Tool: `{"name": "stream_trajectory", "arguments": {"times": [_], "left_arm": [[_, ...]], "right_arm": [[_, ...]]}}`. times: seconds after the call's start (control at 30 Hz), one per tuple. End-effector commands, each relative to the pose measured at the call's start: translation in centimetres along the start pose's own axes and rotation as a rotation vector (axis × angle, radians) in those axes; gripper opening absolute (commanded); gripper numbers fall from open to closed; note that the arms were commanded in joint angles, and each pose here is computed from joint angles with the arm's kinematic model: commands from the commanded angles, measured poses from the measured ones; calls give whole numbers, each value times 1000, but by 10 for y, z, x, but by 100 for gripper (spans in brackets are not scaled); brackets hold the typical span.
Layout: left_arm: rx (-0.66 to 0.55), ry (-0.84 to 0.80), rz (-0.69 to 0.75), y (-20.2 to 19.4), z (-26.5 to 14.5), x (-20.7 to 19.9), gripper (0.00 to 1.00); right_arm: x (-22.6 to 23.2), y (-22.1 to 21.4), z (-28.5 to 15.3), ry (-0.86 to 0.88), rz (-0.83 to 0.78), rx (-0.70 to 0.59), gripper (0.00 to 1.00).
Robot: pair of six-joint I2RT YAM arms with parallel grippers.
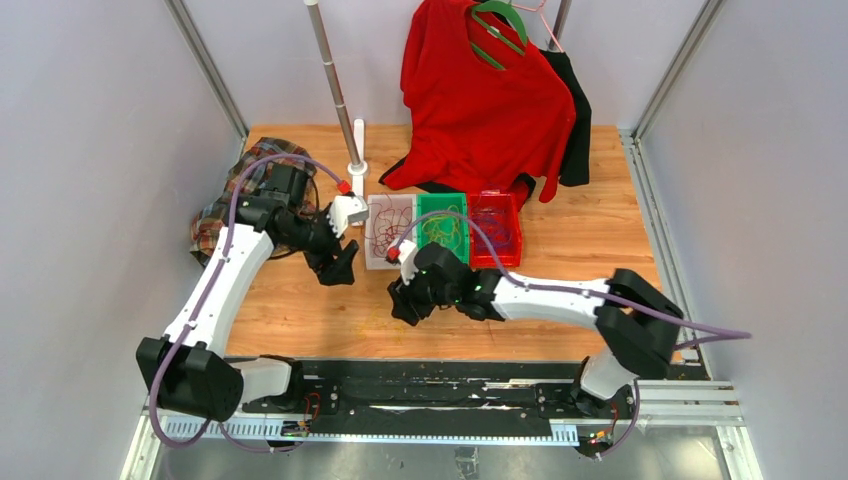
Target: Untangle the cables
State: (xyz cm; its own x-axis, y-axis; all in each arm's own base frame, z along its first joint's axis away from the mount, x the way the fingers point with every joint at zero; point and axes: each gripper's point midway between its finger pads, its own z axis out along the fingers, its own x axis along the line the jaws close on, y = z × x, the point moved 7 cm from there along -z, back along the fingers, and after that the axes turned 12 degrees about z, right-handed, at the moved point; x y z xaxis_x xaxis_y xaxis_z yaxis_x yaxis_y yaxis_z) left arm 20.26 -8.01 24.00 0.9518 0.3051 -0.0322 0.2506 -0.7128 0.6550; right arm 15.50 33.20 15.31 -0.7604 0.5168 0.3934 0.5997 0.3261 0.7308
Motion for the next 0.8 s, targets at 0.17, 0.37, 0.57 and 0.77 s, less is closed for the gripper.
{"name": "stream_trajectory", "arguments": {"times": [0.17, 0.37, 0.57, 0.77], "left_arm": [[-16, 157, -2, 10, -28, 25, 84], [-66, 177, 52, 21, -39, 27, 87], [-74, 162, 23, 23, -37, 27, 86], [-93, 158, 58, 24, -40, 21, 86]], "right_arm": [[-6, -12, 58, 36, -137, 96, 59], [-9, -23, 80, 81, -149, 157, 60], [-15, -24, 83, 45, -174, 160, 31], [-9, -4, 59, 64, -197, 77, 1]]}}
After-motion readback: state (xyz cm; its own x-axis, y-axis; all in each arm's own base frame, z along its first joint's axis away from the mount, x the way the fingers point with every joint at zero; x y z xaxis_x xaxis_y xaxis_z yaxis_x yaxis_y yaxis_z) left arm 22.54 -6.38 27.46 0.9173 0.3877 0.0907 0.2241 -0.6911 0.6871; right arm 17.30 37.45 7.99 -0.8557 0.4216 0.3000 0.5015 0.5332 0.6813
